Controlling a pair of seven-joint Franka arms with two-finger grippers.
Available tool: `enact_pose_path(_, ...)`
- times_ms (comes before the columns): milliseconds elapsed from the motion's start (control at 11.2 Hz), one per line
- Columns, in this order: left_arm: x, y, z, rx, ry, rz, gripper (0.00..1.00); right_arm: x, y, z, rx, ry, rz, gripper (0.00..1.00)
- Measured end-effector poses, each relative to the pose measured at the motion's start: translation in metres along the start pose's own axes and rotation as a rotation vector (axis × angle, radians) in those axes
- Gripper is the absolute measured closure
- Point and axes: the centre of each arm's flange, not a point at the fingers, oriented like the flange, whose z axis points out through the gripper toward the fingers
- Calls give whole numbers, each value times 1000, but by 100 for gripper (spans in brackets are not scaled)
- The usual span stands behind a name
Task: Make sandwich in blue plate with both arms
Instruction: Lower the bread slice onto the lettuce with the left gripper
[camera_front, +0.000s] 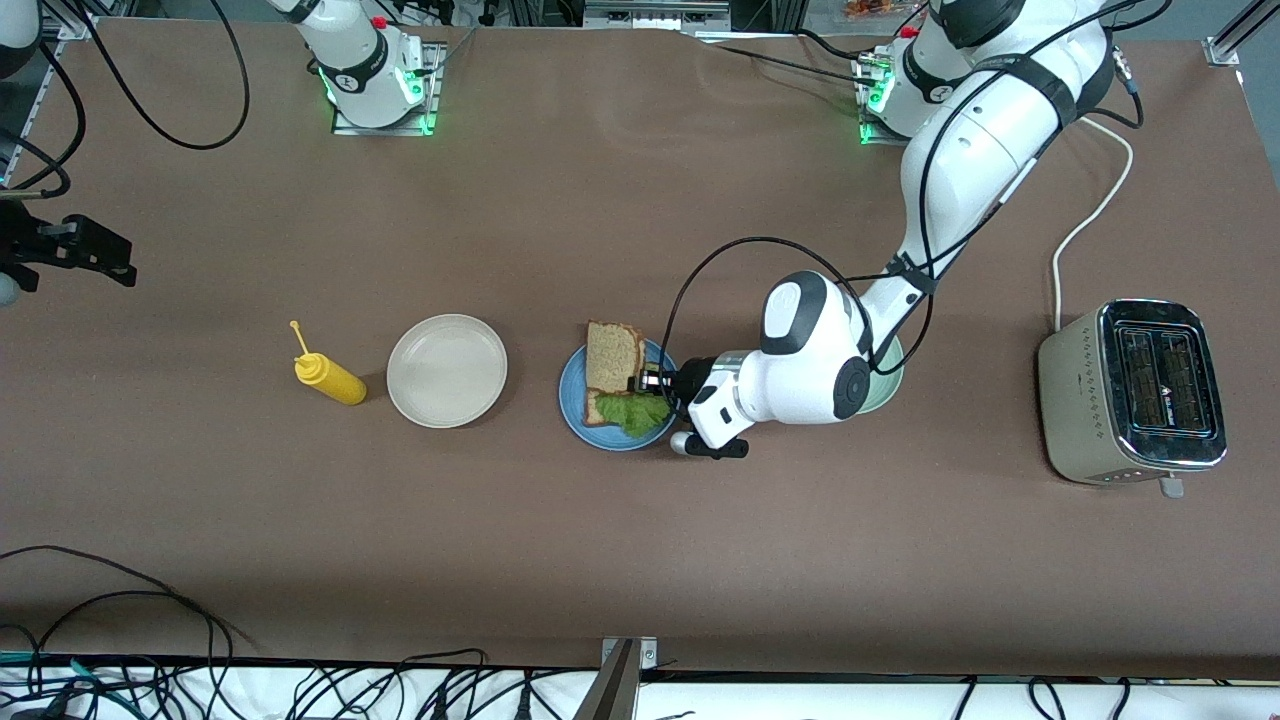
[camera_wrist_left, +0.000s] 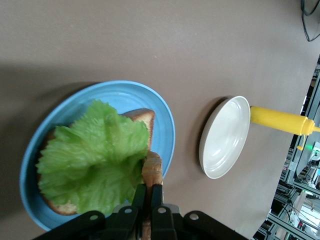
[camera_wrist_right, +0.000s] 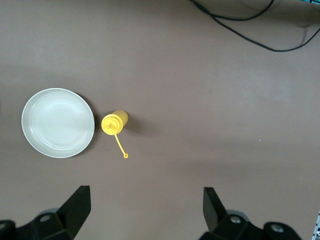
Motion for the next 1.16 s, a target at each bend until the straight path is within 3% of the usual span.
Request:
enact_pose_path(179, 7, -13, -5, 19, 15, 1, 87, 0, -1, 0, -1, 0, -1, 0)
enact_pose_path(536, 10, -13, -8, 91, 44, 77, 38, 0, -1, 0, -2, -1, -1, 0)
enact_pose_path(804, 12, -2, -20, 100, 71, 89, 0, 0, -1, 0, -2, -1, -1, 0)
enact_pose_path(1161, 9, 20, -43, 144, 99, 104, 0, 0, 0, 0, -2, -1, -1, 0)
